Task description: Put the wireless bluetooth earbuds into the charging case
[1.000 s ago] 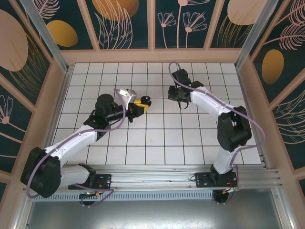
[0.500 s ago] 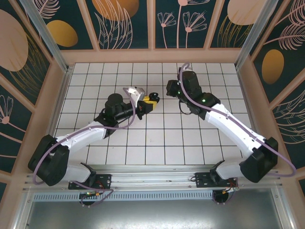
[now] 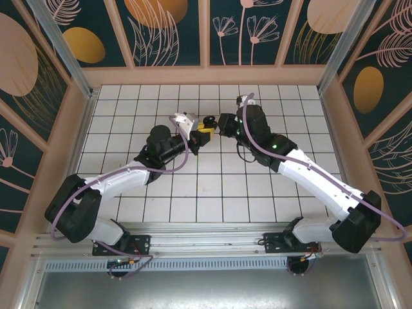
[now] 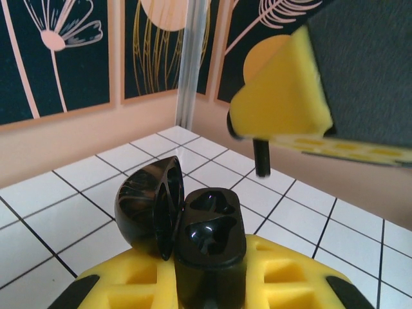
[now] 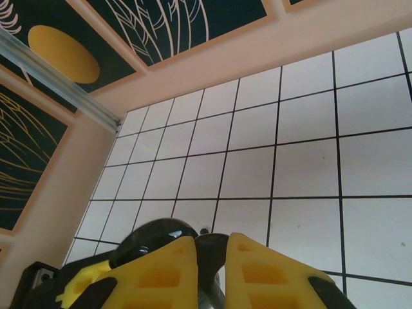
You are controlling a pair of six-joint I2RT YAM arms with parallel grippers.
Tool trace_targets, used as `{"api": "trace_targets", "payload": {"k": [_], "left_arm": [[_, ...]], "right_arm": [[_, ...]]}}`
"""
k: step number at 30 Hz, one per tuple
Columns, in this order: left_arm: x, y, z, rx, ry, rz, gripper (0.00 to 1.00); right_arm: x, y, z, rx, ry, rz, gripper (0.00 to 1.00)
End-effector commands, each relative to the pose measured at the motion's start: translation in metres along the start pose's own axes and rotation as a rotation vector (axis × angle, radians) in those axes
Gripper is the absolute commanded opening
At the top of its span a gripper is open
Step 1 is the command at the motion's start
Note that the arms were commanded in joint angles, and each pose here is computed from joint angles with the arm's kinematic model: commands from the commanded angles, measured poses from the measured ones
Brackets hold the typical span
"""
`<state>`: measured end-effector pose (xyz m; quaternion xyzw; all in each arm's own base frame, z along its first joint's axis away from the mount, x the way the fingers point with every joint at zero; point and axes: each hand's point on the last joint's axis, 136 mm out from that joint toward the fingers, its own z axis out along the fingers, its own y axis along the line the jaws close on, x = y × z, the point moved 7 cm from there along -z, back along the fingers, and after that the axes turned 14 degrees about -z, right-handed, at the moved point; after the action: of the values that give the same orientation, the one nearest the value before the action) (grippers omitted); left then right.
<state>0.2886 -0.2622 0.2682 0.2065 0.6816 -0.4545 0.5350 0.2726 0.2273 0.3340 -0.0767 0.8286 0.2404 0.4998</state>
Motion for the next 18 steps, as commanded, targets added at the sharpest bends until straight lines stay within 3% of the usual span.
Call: {"api": "trace_targets", "payload": {"k": [1,18], "left_arm": [[-0.008,-0.005,-0.001,0.012,-0.065,0.048,0.00],[-0.001,-0.008,0.000,0.014,-0.034,0.083,0.00]], "right_arm": [[-0.007,0.006,-0.008,-0.035,-0.052,0.026,0.13],[-0.016,0.022,-0.010,-0.063,-0.071,-0.008,0.12]]}}
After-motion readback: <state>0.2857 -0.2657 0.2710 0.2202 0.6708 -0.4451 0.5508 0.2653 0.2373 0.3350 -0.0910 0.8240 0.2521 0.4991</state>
